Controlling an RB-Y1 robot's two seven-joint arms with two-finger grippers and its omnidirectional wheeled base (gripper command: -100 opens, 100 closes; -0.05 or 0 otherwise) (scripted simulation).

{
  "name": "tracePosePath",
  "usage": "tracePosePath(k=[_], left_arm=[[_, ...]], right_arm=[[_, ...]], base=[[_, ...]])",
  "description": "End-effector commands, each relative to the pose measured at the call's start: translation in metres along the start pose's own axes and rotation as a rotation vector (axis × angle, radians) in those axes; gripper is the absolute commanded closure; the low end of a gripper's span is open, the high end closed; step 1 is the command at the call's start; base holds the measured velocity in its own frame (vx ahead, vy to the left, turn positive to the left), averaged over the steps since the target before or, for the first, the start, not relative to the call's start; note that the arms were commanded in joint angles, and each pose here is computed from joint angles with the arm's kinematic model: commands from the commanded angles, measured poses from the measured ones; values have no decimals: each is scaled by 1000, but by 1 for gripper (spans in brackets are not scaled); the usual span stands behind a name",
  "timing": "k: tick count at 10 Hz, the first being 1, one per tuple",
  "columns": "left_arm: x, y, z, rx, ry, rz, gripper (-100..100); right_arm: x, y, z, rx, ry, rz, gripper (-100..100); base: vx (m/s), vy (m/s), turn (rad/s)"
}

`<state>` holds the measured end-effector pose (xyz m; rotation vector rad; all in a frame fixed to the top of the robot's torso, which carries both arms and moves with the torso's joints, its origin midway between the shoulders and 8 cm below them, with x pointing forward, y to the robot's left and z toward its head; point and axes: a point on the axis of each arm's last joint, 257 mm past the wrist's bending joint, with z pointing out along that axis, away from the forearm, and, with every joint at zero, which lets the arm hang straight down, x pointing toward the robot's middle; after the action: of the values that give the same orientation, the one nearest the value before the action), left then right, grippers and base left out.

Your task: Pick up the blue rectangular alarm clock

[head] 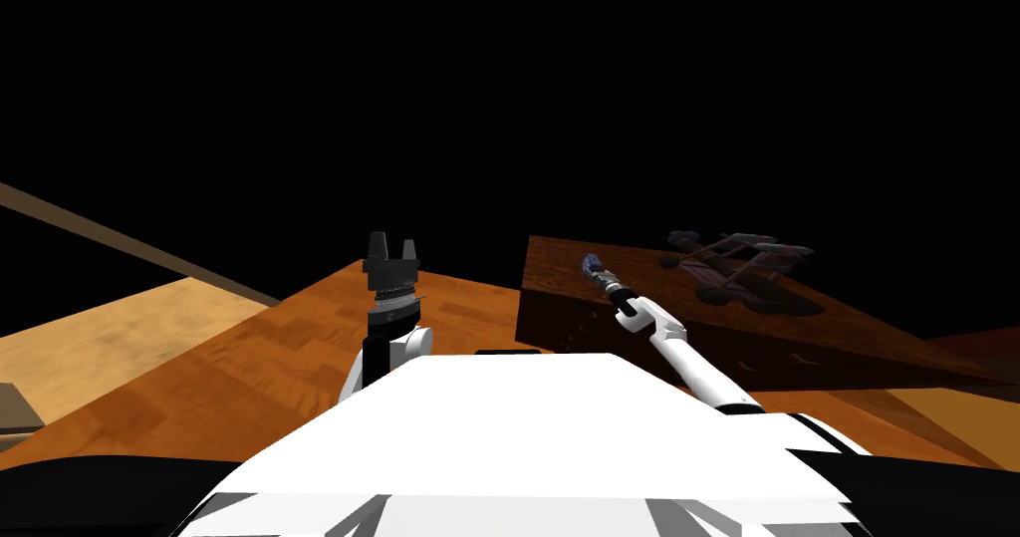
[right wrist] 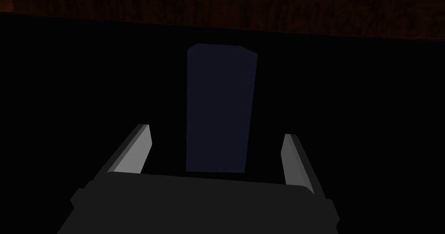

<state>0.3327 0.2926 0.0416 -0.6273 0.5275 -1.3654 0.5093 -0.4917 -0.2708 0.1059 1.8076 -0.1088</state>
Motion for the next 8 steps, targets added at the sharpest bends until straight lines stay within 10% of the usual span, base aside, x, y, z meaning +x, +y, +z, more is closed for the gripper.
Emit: tracePosePath(k=[1,6,7,8], left_arm=[[0,0,0,0,0,0,0],[0,0,0,0,0,0,0],[0,0,0,0,0,0,0],[0,0,0,0,0,0,0]], right_arm=[[3,-32,1,65,29,-67,-100],[2,-59,1,119,51,-122,-100],[2,-60,1,122,52,-124,0],[-10,-73,9,176,30,-125,-100]], base=[[40,109,126],[26,61,39],[0,0,0],[-76,-79,295]])
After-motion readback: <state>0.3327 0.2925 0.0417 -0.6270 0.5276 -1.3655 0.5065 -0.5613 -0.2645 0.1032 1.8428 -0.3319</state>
